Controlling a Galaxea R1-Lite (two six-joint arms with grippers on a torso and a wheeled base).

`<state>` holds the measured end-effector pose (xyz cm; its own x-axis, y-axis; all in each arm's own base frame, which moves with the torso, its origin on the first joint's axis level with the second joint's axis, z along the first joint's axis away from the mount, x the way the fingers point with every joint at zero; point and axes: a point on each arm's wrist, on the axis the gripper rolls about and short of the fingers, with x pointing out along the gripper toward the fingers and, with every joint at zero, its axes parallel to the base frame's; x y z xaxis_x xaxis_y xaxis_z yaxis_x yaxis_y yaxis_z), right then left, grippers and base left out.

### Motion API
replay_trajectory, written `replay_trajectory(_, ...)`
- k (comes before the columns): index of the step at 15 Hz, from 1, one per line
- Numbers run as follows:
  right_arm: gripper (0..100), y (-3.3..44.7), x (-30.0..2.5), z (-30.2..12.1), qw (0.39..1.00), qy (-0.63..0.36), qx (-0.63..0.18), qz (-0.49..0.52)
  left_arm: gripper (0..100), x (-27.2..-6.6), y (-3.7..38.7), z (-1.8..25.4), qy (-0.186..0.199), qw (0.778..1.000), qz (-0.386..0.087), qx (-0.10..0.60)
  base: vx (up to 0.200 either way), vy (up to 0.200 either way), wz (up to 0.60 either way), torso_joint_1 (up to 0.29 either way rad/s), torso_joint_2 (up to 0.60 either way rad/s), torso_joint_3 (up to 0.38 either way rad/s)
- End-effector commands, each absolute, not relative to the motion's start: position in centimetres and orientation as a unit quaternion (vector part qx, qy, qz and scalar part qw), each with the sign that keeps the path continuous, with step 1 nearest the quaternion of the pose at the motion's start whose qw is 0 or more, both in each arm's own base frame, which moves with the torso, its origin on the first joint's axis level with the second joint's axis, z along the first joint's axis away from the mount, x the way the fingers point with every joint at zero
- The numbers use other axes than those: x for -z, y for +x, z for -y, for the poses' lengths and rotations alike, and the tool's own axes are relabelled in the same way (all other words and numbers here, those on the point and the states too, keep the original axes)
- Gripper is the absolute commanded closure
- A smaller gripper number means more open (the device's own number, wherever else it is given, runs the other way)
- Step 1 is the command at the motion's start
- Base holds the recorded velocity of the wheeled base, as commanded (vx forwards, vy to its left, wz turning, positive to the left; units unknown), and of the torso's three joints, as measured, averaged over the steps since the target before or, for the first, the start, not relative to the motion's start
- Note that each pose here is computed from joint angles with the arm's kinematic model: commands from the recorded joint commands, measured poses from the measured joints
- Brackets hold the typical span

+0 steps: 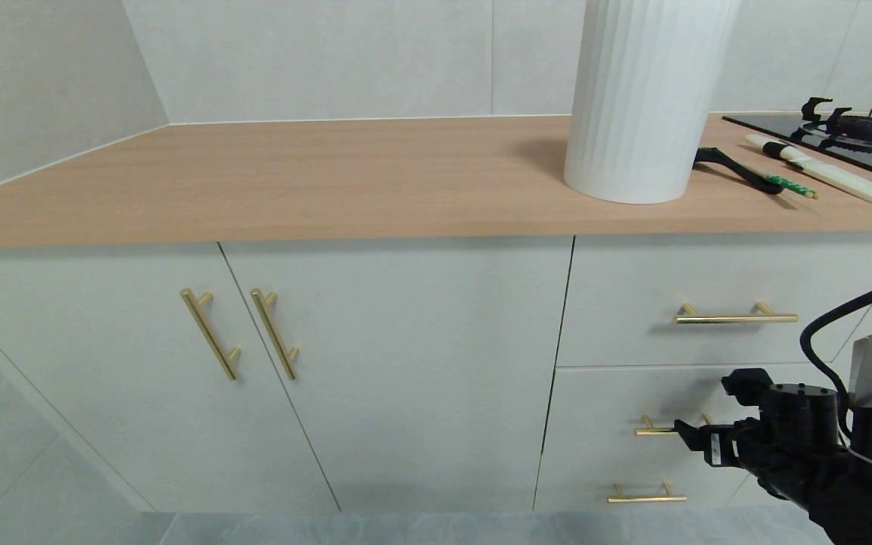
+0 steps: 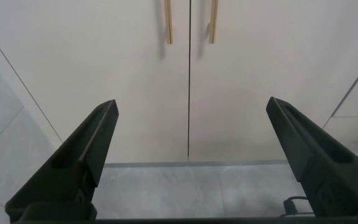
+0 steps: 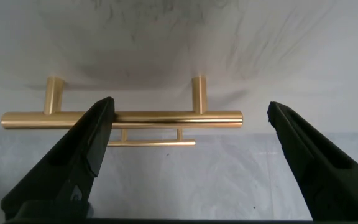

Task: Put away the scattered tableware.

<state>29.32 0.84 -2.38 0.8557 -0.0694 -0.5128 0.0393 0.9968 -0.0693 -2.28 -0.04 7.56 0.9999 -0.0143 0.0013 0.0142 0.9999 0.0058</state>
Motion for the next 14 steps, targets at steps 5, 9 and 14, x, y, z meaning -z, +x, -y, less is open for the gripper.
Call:
replay_trajectory(5,0,29.5,3.5,-0.8,0.963,-0.031,0.035,-0.266,0,-7.5,-2.3,0.0,0.003,1.0,0.0,0.007,0.0,0.0,0.0,0.0,0.0,0.0)
replay_trajectory(9,0,29.2,3.6,-0.8,0.961,-0.035,0.034,-0.272,0,-7.6,-2.3,0.0,0.003,1.0,0.001,0.007,0.0,0.0,0.0,0.0,0.0,0.0)
replay_trajectory(14,0,26.5,0.4,-1.7,0.96,-0.067,0.006,-0.271,0,-7.6,-2.3,0.0,0.003,1.0,0.001,0.007,0.0,0.0,0.0,0.0,0.0,0.0)
